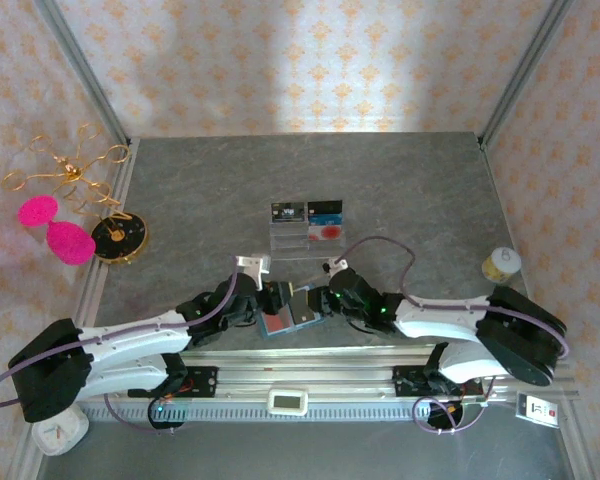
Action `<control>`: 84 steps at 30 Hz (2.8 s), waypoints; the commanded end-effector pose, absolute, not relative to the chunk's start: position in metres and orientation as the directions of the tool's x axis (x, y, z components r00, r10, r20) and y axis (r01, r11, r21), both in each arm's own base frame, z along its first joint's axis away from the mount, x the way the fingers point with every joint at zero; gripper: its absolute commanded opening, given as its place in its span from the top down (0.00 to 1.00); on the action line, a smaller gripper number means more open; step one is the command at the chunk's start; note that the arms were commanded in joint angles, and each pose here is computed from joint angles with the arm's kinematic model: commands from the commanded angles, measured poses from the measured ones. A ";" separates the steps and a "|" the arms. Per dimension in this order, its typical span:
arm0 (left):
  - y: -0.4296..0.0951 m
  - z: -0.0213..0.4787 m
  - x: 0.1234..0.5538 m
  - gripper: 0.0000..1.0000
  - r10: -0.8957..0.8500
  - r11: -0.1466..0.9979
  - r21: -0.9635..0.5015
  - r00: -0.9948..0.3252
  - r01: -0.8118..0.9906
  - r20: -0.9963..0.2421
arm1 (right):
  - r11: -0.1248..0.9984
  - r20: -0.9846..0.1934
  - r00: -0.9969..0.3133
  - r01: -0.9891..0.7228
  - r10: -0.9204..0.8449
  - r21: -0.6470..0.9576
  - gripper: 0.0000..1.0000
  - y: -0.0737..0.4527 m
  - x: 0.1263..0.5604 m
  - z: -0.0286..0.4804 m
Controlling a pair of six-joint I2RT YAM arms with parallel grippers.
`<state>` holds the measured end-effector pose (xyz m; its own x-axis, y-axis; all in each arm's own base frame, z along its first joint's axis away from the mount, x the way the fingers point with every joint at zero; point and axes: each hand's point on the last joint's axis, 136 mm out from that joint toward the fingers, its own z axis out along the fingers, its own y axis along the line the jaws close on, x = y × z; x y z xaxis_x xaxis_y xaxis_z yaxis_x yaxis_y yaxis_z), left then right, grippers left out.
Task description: Take the credit cards out of the card holder
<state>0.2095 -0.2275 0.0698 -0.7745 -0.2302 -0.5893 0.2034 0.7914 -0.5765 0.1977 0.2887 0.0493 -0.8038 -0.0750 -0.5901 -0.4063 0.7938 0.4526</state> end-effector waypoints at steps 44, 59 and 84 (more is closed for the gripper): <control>-0.260 0.065 0.223 0.74 -0.236 0.609 -0.775 -0.893 0.171 -0.382 | 0.809 -0.560 -0.824 -0.389 -0.091 0.440 0.90 0.282 0.189 0.032; -0.253 0.045 0.231 0.78 -0.212 0.709 -0.693 -0.898 0.131 -0.386 | 0.802 -0.562 -0.821 -0.403 -0.103 0.441 0.91 0.284 0.188 0.031; -0.245 0.030 0.221 0.90 -0.181 0.762 -0.636 -0.903 0.122 -0.390 | 0.766 -0.561 -0.818 -0.442 -0.130 0.466 0.94 0.301 0.188 0.031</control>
<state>0.2250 -0.2472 0.0336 -0.9017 -0.1838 -0.3913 0.1239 0.7573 -0.6412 0.1844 0.2937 0.0265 -0.8231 -0.1334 -0.5520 -0.4329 0.7766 0.4577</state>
